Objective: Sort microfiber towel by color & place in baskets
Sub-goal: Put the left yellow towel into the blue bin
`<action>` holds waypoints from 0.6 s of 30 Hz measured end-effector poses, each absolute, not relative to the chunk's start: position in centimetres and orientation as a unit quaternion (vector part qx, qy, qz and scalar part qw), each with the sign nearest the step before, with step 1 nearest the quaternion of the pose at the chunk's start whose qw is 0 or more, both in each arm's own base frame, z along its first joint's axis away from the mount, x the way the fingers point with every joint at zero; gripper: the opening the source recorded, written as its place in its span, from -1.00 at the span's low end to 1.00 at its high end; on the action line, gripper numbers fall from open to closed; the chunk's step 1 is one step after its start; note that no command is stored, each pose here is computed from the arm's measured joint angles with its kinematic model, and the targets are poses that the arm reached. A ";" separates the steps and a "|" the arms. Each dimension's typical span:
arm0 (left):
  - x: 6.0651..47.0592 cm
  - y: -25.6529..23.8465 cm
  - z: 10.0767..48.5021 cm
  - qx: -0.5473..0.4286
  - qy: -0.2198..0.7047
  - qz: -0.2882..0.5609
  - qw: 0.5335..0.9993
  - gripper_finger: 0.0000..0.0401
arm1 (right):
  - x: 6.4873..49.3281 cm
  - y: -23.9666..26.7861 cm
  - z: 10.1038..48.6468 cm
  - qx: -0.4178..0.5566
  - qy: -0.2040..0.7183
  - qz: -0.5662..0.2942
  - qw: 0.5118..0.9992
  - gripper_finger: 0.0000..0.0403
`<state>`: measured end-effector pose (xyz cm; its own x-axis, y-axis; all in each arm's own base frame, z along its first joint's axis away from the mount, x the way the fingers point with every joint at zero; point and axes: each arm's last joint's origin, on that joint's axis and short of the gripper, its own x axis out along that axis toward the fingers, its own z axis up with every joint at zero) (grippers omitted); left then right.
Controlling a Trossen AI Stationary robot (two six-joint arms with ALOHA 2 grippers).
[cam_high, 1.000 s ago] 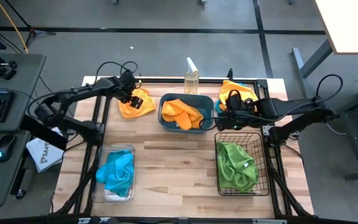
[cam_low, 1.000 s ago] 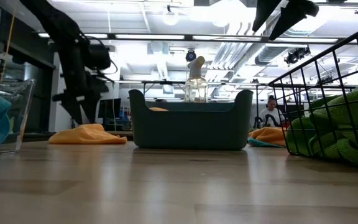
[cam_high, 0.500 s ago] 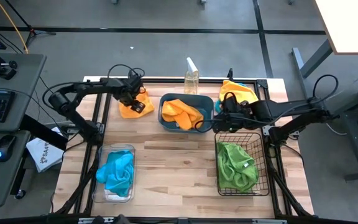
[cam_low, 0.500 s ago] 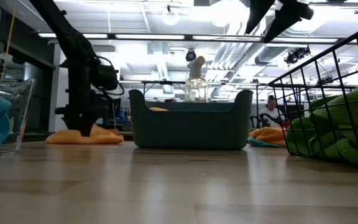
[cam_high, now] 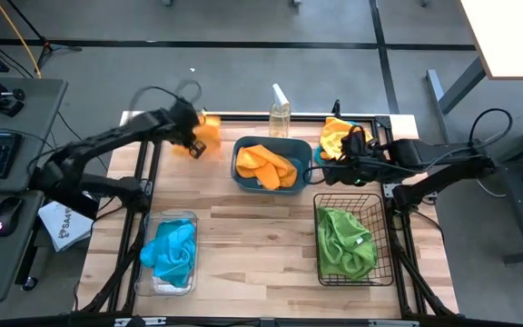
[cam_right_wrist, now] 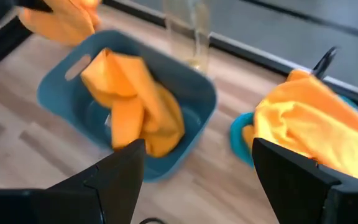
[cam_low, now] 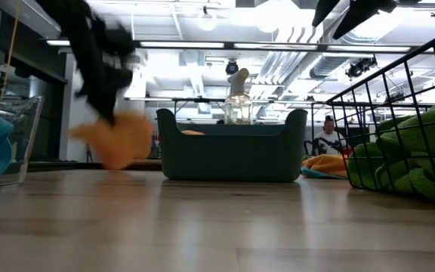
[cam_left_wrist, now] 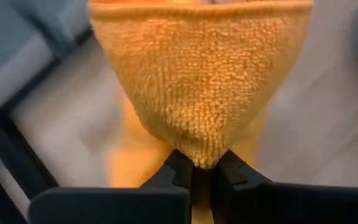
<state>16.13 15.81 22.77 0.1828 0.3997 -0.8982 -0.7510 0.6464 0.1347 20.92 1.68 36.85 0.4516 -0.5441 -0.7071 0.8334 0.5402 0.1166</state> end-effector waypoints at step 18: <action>25.9 7.1 37.3 -0.077 0.139 0.236 0.959 -1.00 | 19.5 0.9 38.0 0.196 0.207 -0.503 0.816 0.45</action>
<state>25.92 7.14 37.30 0.8501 0.4312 -0.3022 -0.4737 0.8769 -0.0816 19.50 0.88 37.99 0.4090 -0.7391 -0.5352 0.9016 0.4178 0.1121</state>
